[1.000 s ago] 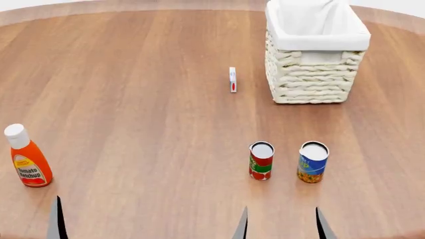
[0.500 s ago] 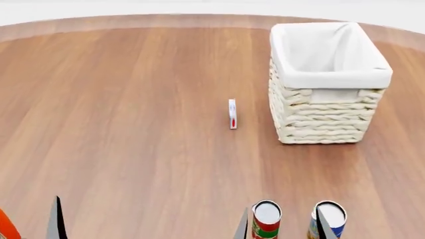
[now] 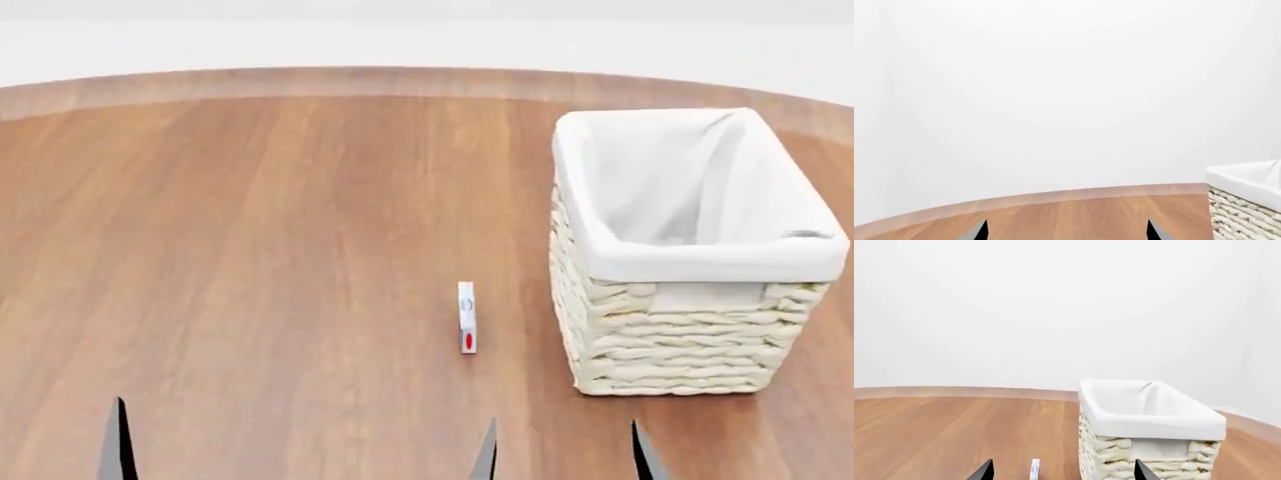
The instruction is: Pick up the ketchup, and put it in the basket.
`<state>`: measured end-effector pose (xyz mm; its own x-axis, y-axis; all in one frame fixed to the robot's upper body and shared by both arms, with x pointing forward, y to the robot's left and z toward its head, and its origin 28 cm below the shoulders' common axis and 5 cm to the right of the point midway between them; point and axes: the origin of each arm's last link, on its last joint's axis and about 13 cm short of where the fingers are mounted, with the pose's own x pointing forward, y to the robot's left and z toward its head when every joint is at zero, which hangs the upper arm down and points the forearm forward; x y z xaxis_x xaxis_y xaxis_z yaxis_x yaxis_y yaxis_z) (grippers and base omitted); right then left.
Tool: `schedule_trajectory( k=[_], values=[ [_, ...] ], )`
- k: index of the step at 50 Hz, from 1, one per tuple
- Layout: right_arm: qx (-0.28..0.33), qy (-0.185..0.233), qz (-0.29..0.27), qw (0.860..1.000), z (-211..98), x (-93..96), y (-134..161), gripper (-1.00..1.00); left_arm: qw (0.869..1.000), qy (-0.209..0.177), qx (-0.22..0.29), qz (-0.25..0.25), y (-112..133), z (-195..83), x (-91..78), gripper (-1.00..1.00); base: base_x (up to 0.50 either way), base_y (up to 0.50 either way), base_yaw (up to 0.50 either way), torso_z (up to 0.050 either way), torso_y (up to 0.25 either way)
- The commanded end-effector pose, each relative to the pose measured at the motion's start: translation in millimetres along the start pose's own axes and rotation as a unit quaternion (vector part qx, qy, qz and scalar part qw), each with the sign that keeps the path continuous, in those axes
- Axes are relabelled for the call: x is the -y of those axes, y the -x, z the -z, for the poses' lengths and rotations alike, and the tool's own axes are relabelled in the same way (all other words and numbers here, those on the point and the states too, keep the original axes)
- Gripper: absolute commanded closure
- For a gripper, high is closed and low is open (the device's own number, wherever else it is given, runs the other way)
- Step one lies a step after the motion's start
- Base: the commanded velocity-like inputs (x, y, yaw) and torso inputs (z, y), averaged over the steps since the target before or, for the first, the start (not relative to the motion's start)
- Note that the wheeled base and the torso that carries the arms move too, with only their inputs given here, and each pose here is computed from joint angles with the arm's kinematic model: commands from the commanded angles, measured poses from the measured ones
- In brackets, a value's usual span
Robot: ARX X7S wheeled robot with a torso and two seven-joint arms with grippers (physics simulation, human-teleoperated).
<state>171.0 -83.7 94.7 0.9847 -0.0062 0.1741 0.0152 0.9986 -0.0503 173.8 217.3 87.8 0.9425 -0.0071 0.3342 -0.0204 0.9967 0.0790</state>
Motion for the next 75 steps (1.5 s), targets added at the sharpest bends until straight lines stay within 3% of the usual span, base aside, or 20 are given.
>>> schedule_trajectory(
  k=[1, 11, 15, 27, 51, 53, 54, 69, 75],
  values=[
    [-0.007, -0.005, -0.004, 1.000, 1.5, 0.2, -1.1, -1.00, 1.000, -0.004, -0.005, 0.003, -0.7, 4.5, 0.8, -1.00, 0.50, 0.00, 0.00, 0.000, 0.000],
    [-0.023, -0.013, -0.004, 1.000, 5.3, 0.3, -3.2, -1.00, 1.000, 0.005, -0.015, 0.008, -1.2, 7.4, 1.5, -1.00, 0.49, 0.00, 0.00, 0.000, 0.000],
    [-0.020, -0.024, -0.029, 0.999, 3.8, -1.2, -1.3, -1.00, 1.000, 0.001, -0.015, 0.008, -0.9, 8.5, 1.8, -1.00, 0.05, 0.00, 0.00, 0.000, 0.003],
    [0.001, -0.023, -0.017, 1.000, 0.8, -0.8, 0.8, -1.00, 1.000, 0.002, -0.013, 0.009, 0.2, 9.1, 2.1, -1.00, 0.00, 0.00, 0.01, 0.000, 0.000],
    [0.001, -0.022, -0.019, 1.000, 3.7, -1.7, 1.6, -1.00, 1.000, -0.001, -0.013, 0.014, 1.3, 9.1, 2.2, -1.00, 0.00, 0.00, 0.49, 0.000, 0.000],
    [0.002, -0.047, -0.018, 0.999, 3.1, -1.4, 1.0, -1.00, 1.000, -0.001, -0.013, 0.016, 1.6, 9.3, 2.3, -1.00, 0.00, 0.00, 0.05, 0.000, 0.000],
    [-0.001, -0.039, -0.015, 0.999, 3.9, -1.0, 0.8, -1.00, 1.000, -0.001, -0.013, 0.016, 1.9, 9.4, 2.3, -1.00, 0.00, 0.00, 0.00, 0.000, 0.000],
    [-0.005, -0.029, -0.019, 0.999, 5.7, -2.4, 1.7, -1.00, 0.999, 0.028, -0.027, 0.026, 3.9, 5.1, -6.1, -1.00, 0.00, 0.00, 0.00, 0.000, 0.000],
    [-0.008, -0.029, -0.023, 0.999, 6.6, -3.1, 1.6, -1.00, 0.997, 0.059, -0.037, 0.024, 22.6, -3.4, -17.1, -1.00, 0.00, 0.00, 0.00, 0.000, 0.000]
  ],
)
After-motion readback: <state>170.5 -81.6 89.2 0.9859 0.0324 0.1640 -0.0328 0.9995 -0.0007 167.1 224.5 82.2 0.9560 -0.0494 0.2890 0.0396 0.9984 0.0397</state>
